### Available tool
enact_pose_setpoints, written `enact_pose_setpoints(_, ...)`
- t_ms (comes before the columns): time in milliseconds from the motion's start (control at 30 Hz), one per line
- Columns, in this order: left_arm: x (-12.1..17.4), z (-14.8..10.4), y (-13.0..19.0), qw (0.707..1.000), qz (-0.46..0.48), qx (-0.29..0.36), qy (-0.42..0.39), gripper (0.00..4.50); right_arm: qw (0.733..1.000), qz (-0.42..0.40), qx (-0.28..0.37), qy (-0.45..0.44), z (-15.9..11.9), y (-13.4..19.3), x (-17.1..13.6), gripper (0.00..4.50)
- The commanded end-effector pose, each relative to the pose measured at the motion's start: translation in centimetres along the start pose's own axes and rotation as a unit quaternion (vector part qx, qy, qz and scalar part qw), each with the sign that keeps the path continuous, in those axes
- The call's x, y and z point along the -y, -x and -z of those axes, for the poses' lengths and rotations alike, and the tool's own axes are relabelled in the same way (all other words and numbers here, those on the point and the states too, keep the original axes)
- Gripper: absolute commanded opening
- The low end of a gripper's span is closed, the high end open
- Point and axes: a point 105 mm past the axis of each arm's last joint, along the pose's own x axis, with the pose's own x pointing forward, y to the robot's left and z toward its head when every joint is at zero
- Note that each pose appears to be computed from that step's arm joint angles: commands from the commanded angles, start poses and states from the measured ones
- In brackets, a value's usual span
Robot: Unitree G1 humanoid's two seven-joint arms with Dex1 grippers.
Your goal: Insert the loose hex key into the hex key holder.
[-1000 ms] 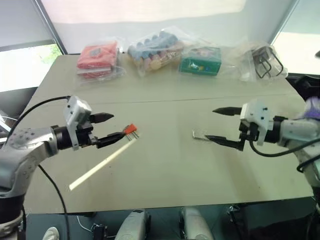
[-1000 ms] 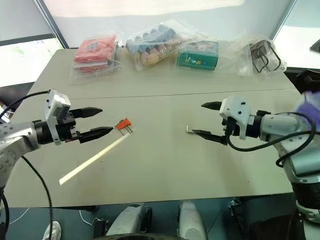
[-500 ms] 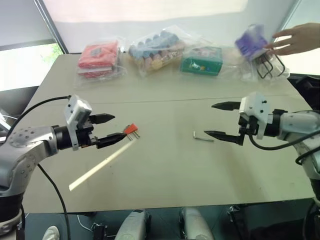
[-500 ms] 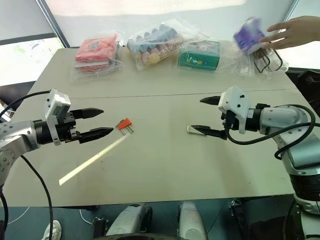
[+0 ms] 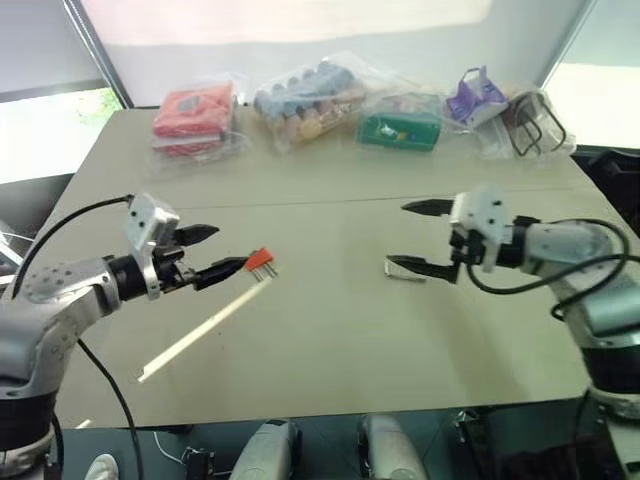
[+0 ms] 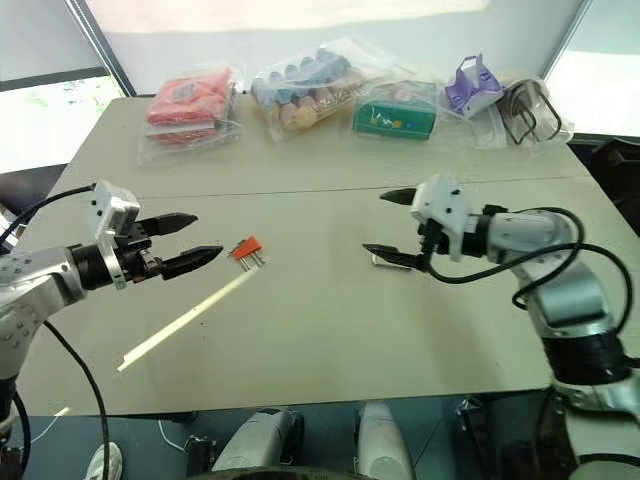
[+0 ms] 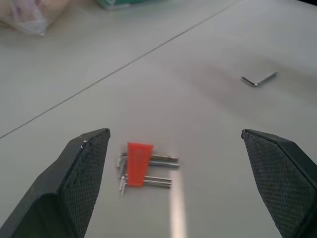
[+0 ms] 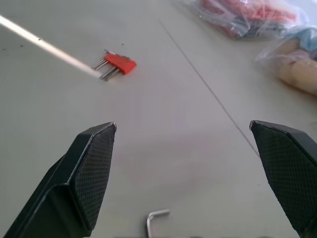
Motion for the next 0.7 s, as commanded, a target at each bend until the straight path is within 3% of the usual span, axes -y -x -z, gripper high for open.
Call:
enact_pose_setpoints(33, -2.9, 0.5, 1.3, 0.996, -0.092, 0.018, -0.012, 4.45, 0.998, 0.025, 0.030, 0.038, 0.0, -3.6, 0.2, 4.50)
enact_pose_setpoints(167, -5.1, 2.1, 2.6, 0.983, -0.180, 0.022, -0.012, 4.45, 0.997, 0.027, 0.046, 0.062, 1.5, -8.2, -1.4, 4.50)
enact_pose_setpoints(300, -4.8, 2.5, 3.4, 0.978, -0.204, 0.028, -0.011, 4.45, 0.996, 0.023, 0.053, 0.065, 2.2, -12.2, -2.8, 4.50)
enact_pose_setpoints(700, -3.6, 2.9, 4.6, 0.975, -0.221, 0.025, -0.010, 4.45, 0.995, 0.013, 0.060, 0.073, 2.1, -17.1, -4.3, 4.50)
